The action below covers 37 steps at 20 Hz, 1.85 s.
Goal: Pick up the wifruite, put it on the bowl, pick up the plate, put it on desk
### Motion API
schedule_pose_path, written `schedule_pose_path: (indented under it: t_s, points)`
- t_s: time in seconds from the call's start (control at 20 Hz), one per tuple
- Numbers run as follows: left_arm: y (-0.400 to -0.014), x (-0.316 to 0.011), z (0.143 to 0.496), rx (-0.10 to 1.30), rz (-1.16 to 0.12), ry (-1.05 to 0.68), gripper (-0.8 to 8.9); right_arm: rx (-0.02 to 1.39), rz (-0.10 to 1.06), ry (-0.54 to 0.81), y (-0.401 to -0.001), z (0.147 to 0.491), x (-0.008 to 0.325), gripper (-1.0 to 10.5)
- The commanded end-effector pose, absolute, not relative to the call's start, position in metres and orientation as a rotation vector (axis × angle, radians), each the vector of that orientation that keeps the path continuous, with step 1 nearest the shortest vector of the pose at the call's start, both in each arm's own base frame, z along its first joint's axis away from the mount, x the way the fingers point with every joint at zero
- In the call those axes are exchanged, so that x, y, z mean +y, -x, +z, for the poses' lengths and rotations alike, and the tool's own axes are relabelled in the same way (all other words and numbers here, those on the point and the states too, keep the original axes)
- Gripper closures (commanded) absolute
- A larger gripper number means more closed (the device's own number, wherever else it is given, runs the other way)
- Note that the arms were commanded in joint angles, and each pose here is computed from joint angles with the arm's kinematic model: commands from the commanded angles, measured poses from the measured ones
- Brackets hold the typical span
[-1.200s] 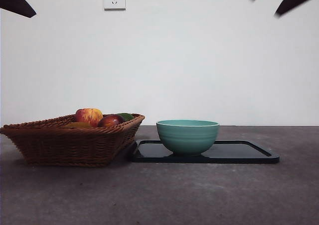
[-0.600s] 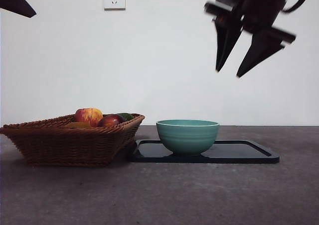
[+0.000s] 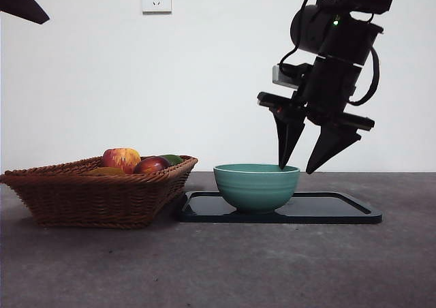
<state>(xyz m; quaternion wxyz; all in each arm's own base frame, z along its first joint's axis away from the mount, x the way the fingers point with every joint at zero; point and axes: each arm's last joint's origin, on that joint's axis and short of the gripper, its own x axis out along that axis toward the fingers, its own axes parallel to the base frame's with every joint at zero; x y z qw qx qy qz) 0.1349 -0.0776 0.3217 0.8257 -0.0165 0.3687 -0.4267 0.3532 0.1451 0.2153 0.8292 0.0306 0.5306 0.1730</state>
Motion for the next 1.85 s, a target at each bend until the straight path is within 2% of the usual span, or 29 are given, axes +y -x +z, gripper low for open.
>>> schedule_pose_path:
  t_s: [0.05, 0.15, 0.55, 0.85, 1.05, 1.3, 1.55, 1.7, 1.85]
  points:
    - [-0.136, -0.079, 0.325, 0.766, -0.922, 0.023, 4.42, 1.116, 0.378, -0.059, -0.361, 0.21, 0.15, 7.1]
    - [-0.136, -0.079, 0.325, 0.765, -0.922, 0.023, 4.42, 1.109, 0.377, -0.066, -0.363, 0.207, 0.152, 7.1]
    - [-0.136, -0.079, 0.325, 0.766, -0.922, 0.024, 4.42, 1.11, 0.374, -0.067, -0.365, 0.202, 0.154, 9.4]
    - [-0.136, -0.079, 0.325, 0.766, -0.922, 0.023, 4.42, 1.09, 0.379, -0.069, -0.364, 0.209, 0.154, 9.4]
    - [-0.136, -0.079, 0.325, 0.766, -0.922, 0.023, 4.42, 1.018, 0.4, -0.071, -0.354, 0.239, 0.151, 9.4]
    - [-0.136, -0.079, 0.325, 0.766, -0.922, 0.023, 4.42, 0.94, 0.437, -0.058, -0.323, 0.289, 0.143, 9.4]
    - [-0.135, -0.079, 0.325, 0.767, -0.922, 0.023, 4.42, 0.895, 0.491, -0.022, -0.274, 0.335, 0.135, 9.4]
    - [-0.135, -0.079, 0.325, 0.767, -0.922, 0.023, 4.42, 0.862, 0.522, -0.013, -0.244, 0.345, 0.13, 9.4]
    - [-0.135, -0.079, 0.325, 0.768, -0.921, 0.024, 4.42, 0.859, 0.531, 0.009, -0.216, 0.335, 0.124, 9.4]
